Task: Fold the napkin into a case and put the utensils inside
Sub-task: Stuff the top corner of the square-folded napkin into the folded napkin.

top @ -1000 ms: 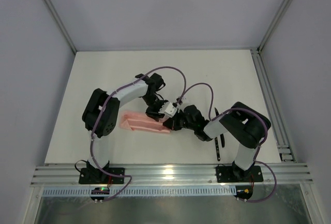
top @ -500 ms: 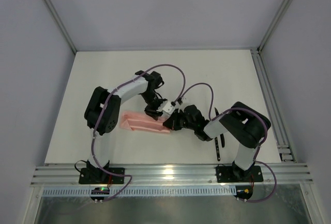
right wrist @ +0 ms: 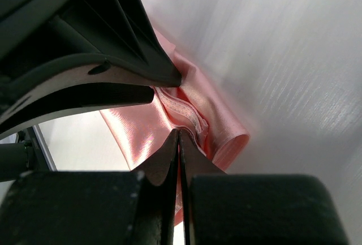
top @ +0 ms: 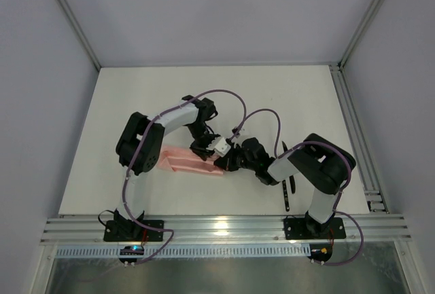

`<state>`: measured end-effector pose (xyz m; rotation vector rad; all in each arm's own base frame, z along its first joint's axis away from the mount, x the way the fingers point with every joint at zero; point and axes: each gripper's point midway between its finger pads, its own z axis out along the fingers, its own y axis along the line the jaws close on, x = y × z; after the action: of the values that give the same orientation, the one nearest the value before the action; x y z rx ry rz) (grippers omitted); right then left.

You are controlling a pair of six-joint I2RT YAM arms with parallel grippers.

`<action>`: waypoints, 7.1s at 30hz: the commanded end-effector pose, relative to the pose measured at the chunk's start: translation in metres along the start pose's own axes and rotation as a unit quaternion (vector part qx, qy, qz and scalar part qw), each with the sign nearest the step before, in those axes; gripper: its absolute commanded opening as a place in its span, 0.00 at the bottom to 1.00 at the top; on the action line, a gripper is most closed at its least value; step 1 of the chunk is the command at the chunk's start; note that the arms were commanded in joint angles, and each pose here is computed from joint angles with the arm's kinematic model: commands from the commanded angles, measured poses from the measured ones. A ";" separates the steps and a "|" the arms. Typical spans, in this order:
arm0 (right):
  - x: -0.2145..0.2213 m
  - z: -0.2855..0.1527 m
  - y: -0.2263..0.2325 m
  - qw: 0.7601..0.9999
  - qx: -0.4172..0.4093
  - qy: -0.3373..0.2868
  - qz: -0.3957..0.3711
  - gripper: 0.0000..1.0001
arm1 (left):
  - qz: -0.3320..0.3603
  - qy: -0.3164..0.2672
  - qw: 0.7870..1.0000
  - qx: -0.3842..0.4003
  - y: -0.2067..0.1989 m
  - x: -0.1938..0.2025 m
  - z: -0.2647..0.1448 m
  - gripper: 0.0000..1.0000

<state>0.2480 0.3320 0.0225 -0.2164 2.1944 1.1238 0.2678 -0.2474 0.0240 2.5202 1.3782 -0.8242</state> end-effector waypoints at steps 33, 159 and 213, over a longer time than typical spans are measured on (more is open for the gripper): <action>-0.030 0.006 0.028 1.000 -0.027 -0.008 -0.014 0.07 | 0.000 -0.066 0.998 -0.006 -0.026 -0.044 -0.039 0.00; -0.005 0.014 0.029 0.998 -0.039 0.011 -0.047 0.05 | -0.048 -0.108 0.993 -0.008 -0.040 -0.019 -0.045 0.00; -0.011 0.003 0.067 0.923 0.062 -0.121 -0.360 0.54 | -0.099 -0.104 0.990 0.002 -0.031 -0.008 -0.045 0.00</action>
<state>0.2106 0.3614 0.0433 -0.8221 1.8008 0.5056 0.2587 -0.2159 0.0598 2.2643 1.5856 -1.0561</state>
